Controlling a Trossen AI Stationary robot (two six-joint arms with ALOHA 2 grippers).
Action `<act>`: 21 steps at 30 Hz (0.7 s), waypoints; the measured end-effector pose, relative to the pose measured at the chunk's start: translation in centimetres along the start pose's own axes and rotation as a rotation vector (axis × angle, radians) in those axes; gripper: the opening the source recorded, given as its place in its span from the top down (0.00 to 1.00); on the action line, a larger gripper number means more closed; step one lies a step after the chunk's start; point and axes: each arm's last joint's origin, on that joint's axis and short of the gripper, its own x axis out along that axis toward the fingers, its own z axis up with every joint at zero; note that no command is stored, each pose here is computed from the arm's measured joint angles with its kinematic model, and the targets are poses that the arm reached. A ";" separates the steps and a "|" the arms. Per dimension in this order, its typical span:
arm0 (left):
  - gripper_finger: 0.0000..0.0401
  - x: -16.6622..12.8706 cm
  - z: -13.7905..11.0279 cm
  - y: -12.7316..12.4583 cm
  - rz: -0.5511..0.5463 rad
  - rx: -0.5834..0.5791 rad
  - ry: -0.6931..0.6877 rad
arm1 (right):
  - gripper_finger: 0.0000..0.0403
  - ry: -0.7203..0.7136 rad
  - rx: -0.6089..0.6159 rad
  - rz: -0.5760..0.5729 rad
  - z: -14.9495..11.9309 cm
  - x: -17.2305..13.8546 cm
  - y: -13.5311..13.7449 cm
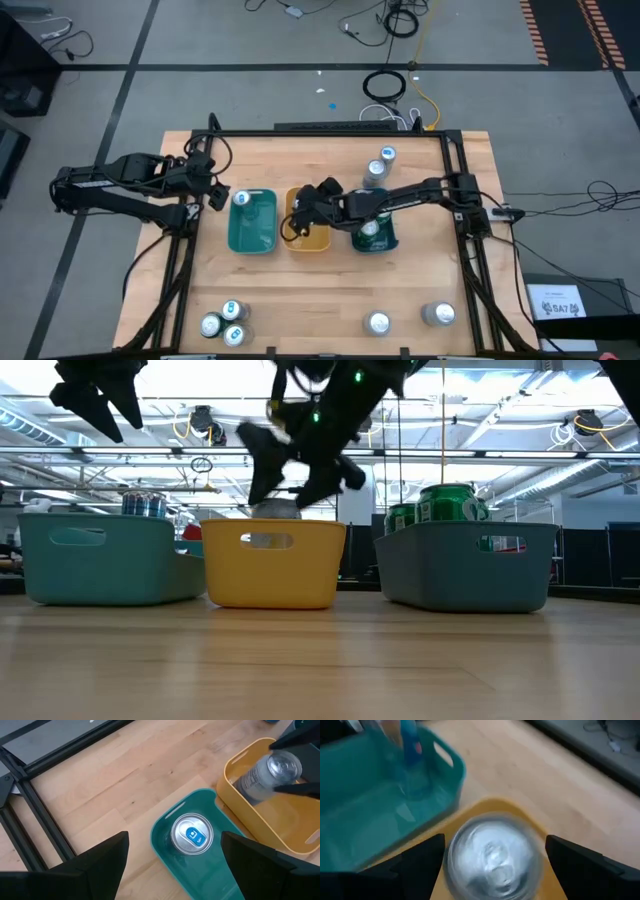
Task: Sort soda cans
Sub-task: Put the blue-white soda can into the yellow bin, then put the blue soda can into the green bin
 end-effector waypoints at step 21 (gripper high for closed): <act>0.18 0.2 -1.1 -2.2 -0.085 -0.257 0.135 | 0.17 0.177 0.142 -0.040 3.7 -19.6 -8.5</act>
